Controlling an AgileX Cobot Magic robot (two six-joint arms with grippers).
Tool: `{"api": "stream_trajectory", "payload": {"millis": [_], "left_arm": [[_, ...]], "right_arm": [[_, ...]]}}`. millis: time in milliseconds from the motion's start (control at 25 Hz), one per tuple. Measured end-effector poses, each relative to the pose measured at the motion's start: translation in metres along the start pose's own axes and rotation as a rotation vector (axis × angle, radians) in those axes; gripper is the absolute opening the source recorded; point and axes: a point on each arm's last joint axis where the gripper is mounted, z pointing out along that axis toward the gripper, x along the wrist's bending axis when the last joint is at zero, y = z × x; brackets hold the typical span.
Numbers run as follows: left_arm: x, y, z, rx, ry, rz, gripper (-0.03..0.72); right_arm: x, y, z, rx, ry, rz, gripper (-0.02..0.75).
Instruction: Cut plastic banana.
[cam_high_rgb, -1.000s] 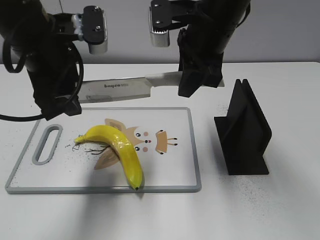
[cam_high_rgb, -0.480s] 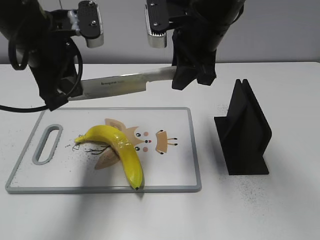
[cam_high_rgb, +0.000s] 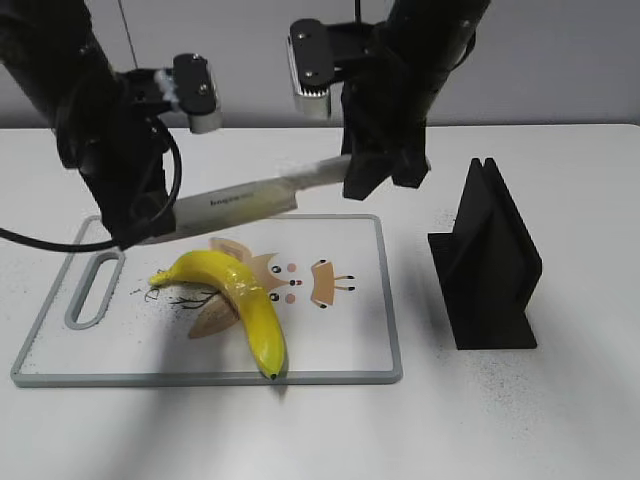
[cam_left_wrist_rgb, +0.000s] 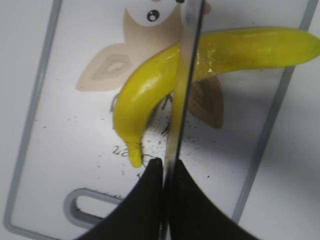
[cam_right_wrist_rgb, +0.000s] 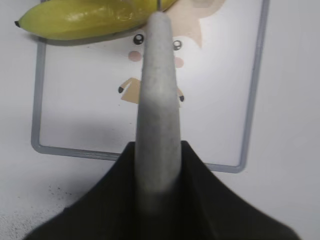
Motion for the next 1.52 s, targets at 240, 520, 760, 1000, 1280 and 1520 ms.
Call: {"api": "stream_trajectory", "payload": {"millis": [240,520,760,1000,1280,1520], "left_arm": [[-0.02,-0.03,0.082,0.027,-0.114,-0.15,-0.001],[-0.017,-0.029,0.088,0.04,-0.146,-0.139,0.005],[-0.011,-0.012,0.028,0.02,-0.077,-0.043,0.004],[-0.01,-0.002,-0.02,-0.001,0.016,0.023,0.002],[-0.012,0.0,-0.034,-0.019,0.049,0.032,0.0],[-0.012,0.003,-0.034,-0.05,0.042,0.004,0.106]], "right_arm": [[0.02,-0.032,0.095,0.064,0.156,0.067,0.162],[0.021,-0.034,0.098,0.072,0.155,0.06,0.164],[0.021,-0.02,0.049,0.023,0.064,0.049,0.16],[0.023,-0.008,0.004,-0.035,-0.04,0.036,0.159],[0.02,-0.001,-0.019,-0.059,-0.091,0.016,0.159],[0.019,-0.001,-0.021,-0.055,-0.093,0.01,0.159]]}}
